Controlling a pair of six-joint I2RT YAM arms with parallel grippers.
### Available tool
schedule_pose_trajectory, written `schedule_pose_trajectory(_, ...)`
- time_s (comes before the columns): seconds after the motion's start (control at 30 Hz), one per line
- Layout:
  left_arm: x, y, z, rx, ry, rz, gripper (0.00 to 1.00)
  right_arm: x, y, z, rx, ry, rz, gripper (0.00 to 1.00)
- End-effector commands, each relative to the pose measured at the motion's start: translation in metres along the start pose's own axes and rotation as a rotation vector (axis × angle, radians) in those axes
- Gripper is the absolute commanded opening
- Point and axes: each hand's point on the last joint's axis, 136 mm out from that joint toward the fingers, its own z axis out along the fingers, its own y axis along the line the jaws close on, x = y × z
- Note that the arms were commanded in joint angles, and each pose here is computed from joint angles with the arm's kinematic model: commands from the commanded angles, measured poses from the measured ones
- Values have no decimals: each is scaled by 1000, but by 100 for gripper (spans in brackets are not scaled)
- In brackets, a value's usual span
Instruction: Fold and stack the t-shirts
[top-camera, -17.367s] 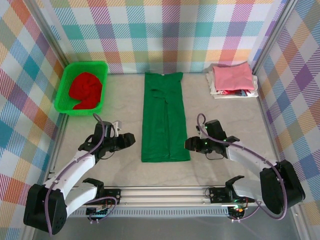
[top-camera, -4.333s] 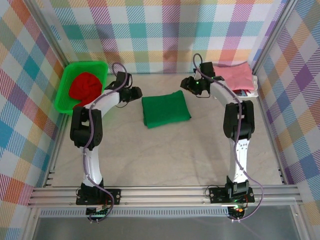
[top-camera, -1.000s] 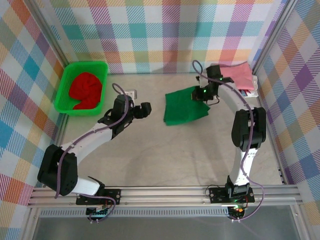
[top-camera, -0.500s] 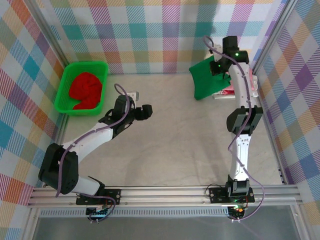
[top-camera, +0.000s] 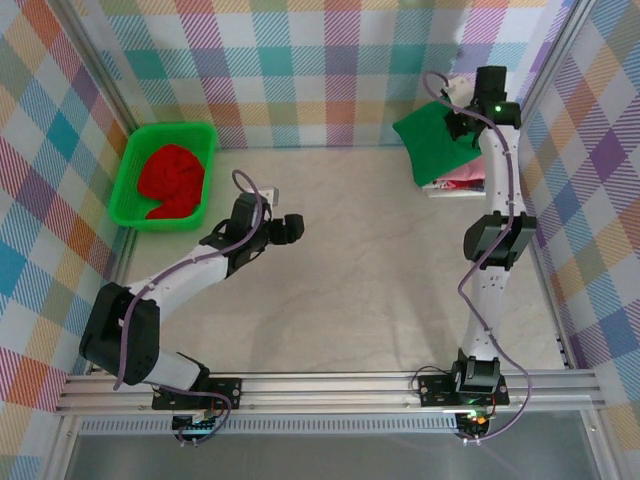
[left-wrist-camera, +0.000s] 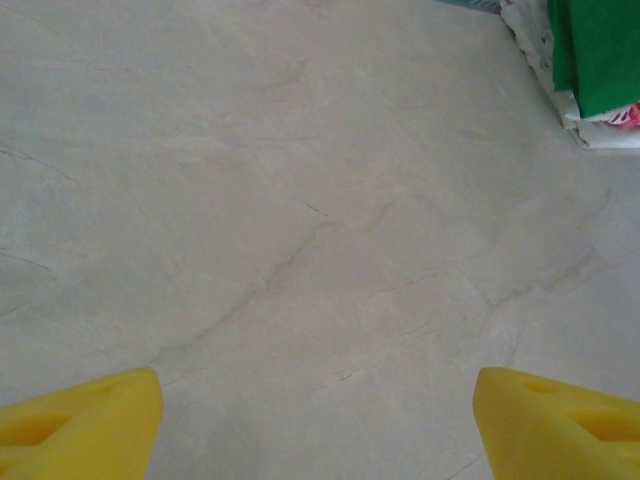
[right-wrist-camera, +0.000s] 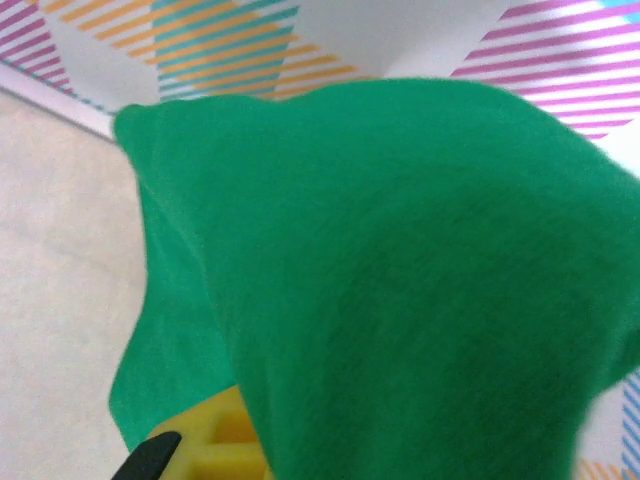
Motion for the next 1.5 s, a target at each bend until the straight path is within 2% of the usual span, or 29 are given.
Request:
schedule_pose_trajectory(0.0,7,4,3,-16,22,9,82,-10,-38,2,76,-93,-15,0)
schedule_pose_trajectory(0.33,-8,-1,-8,-22,4,19,82,37,-93,58,220,-58,-8,0)
schedule_pose_trajectory(0.37,-9,0,-9,-28,3,21,82,40,-101,62,262,-51,-17,11)
schedule_pose_trajectory(0.4,-10,1,-11,-34,1,25,82,44,-112,66,324,-39,-30,36)
schedule_pose_trajectory(0.47,-13,1,-14,-43,-5,32,82,45,-130,68,428,-27,-56,78)
schedule_pose_trajectory(0.5,-15,2,-16,-47,-9,35,82,42,-142,65,494,-30,-67,92)
schedule_pose_trajectory(0.53,-16,1,-17,-49,-10,39,82,41,-149,62,533,-29,-80,96)
schedule_pose_trajectory(0.6,-20,1,-17,-52,-16,43,82,37,-159,51,588,-26,-75,100)
schedule_pose_trajectory(0.73,-27,-1,-15,-50,-31,41,82,25,-169,18,642,-42,7,100)
schedule_pose_trajectory(0.9,-39,-2,-20,-56,-82,27,83,13,-154,-20,561,-101,198,100)
schedule_pose_trajectory(1.03,-56,9,-42,-115,-190,34,85,2,-117,-50,485,-216,277,100)
schedule_pose_trajectory(1.1,-66,17,-57,-151,-263,41,92,-3,-94,-67,461,-302,300,100)
schedule_pose_trajectory(1.17,-74,18,-75,-146,-349,72,93,-4,-73,-85,417,-363,345,100)
schedule_pose_trajectory(1.33,-80,23,-115,-140,-556,199,95,13,-7,-115,256,-396,481,100)
schedule_pose_trajectory(1.47,-64,53,-134,-264,-626,223,93,36,61,-125,69,-434,535,100)
